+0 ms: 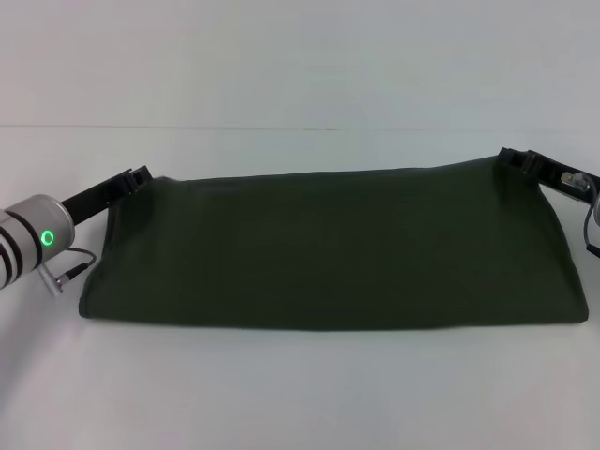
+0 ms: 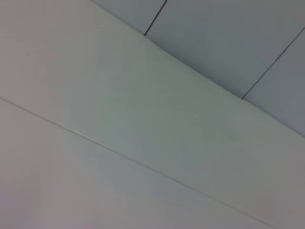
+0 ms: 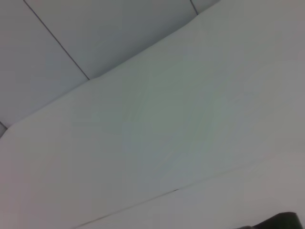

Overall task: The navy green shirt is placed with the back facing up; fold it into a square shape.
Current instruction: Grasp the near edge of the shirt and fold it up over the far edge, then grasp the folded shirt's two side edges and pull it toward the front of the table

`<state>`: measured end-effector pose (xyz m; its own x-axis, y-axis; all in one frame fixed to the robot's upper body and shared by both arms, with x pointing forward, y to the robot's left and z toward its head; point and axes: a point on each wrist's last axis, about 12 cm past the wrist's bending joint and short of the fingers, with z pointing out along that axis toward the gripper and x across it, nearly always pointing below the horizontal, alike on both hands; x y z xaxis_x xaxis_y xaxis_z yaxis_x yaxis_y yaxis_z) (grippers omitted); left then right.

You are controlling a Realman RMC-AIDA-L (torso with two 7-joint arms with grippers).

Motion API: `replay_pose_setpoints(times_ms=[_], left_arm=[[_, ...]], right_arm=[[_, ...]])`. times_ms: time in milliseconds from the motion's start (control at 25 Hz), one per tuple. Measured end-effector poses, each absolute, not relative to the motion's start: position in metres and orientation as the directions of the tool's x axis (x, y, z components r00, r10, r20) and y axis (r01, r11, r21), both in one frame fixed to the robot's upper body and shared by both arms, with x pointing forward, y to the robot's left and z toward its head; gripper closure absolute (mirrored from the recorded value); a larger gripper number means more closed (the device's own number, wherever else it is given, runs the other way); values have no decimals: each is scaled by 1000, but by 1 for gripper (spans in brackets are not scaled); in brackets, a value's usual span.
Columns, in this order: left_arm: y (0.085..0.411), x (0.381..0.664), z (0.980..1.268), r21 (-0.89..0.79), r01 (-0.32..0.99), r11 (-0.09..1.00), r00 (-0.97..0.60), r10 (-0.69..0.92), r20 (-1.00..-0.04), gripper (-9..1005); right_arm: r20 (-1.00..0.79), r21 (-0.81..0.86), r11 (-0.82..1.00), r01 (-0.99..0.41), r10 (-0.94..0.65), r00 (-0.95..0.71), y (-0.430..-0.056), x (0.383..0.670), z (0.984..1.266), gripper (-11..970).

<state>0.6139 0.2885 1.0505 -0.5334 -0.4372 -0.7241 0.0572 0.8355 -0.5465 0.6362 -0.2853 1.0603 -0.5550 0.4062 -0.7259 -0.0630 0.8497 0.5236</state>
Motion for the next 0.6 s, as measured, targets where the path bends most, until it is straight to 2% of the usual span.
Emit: replay_pose_setpoints(times_ms=[120, 200, 440, 600], left_arm=[[288, 613, 1049, -560, 50, 827, -530, -453, -717, 895], [289, 611, 1048, -567, 43, 823, -529, -463, -712, 883], [293, 608, 1048, -587, 41, 809, -513, -487, -707, 647], [298, 605, 1051, -607, 53, 793, -497, -506, -705, 491]], right_arm=[[-722, 527, 848, -58, 411, -557, -287, 635, 1059, 676], [-720, 531, 846, -56, 414, -557, -289, 633, 1058, 442], [-719, 545, 837, -53, 434, -542, -298, 628, 1058, 220], [-705, 600, 800, -27, 512, -491, -313, 621, 1060, 218]])
